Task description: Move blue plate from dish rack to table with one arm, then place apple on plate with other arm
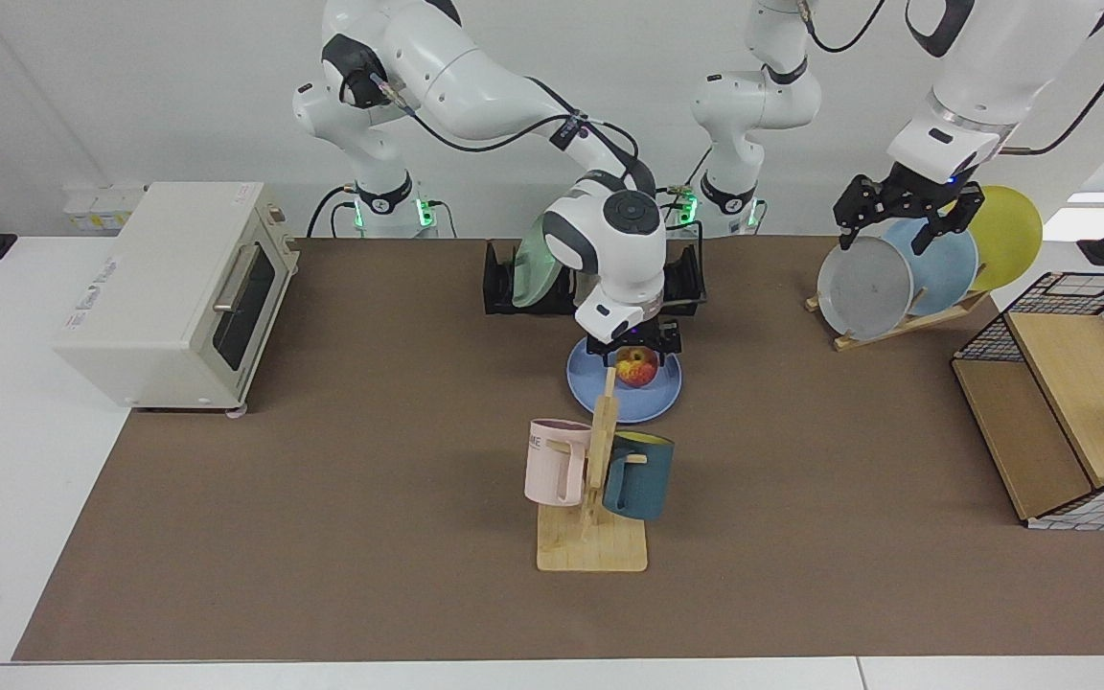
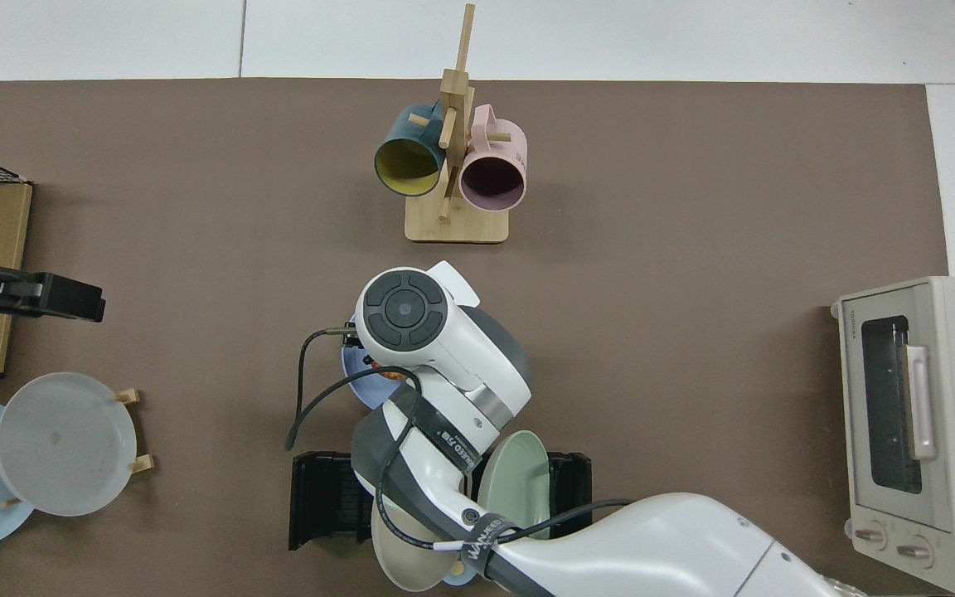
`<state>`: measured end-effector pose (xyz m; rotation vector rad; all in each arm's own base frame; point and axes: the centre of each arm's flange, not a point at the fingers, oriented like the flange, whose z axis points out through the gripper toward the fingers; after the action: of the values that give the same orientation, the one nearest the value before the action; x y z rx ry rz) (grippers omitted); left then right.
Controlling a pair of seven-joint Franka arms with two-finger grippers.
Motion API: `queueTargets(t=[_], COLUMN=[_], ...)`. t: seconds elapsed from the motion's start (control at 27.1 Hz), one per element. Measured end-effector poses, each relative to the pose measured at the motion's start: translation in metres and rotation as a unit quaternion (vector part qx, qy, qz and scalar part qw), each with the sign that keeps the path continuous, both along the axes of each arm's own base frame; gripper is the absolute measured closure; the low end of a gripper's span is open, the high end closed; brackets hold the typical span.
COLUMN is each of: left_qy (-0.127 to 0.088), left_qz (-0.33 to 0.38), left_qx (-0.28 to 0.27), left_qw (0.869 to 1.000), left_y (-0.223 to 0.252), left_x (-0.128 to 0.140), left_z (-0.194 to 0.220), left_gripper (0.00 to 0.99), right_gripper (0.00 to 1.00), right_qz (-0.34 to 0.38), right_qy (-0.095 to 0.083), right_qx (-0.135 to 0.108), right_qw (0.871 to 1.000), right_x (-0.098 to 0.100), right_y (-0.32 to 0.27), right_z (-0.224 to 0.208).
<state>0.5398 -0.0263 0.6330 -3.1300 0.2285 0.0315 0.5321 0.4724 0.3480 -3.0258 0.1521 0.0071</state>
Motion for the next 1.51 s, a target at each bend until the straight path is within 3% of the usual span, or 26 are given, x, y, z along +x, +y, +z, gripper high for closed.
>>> queueTargets(t=[0.15,0.48,0.89,1.07,1.26,1.51], left_qy=[0.000,0.000,0.000,0.000,0.000,0.000], left_qz=[0.000,0.000,0.000,0.000,0.000,0.000], left_qx=[0.000,0.000,0.000,0.000,0.000,0.000], left_qw=[1.000,1.000,1.000,1.000,1.000,1.000], left_y=[0.000,0.000,0.000,0.000,0.000,0.000], left_x=[0.000,0.000,0.000,0.000,0.000,0.000], left_z=[0.000,0.000,0.000,0.000,0.000,0.000], left_gripper=[0.000,0.000,0.000,0.000,0.000,0.000], right_gripper=[0.00,0.00,0.00,0.00,0.00,0.00], right_qz=[-0.013,-0.016,0.011,0.030,0.028,0.008], right_qy=[-0.006,-0.052,-0.084,-0.074,-0.069,-0.072], right_qx=[-0.005,0.005,-0.014,-0.033,-0.035,-0.046], right_qw=[1.000,0.998,0.996,0.996,0.997,0.996], right_x=[0.011,0.050,0.093,0.096,0.094,0.076], right_y=[-0.020,-0.109,-0.261,-0.309,-0.354,-0.400], right_z=[0.032,0.117,0.160,0.172,0.191,0.234])
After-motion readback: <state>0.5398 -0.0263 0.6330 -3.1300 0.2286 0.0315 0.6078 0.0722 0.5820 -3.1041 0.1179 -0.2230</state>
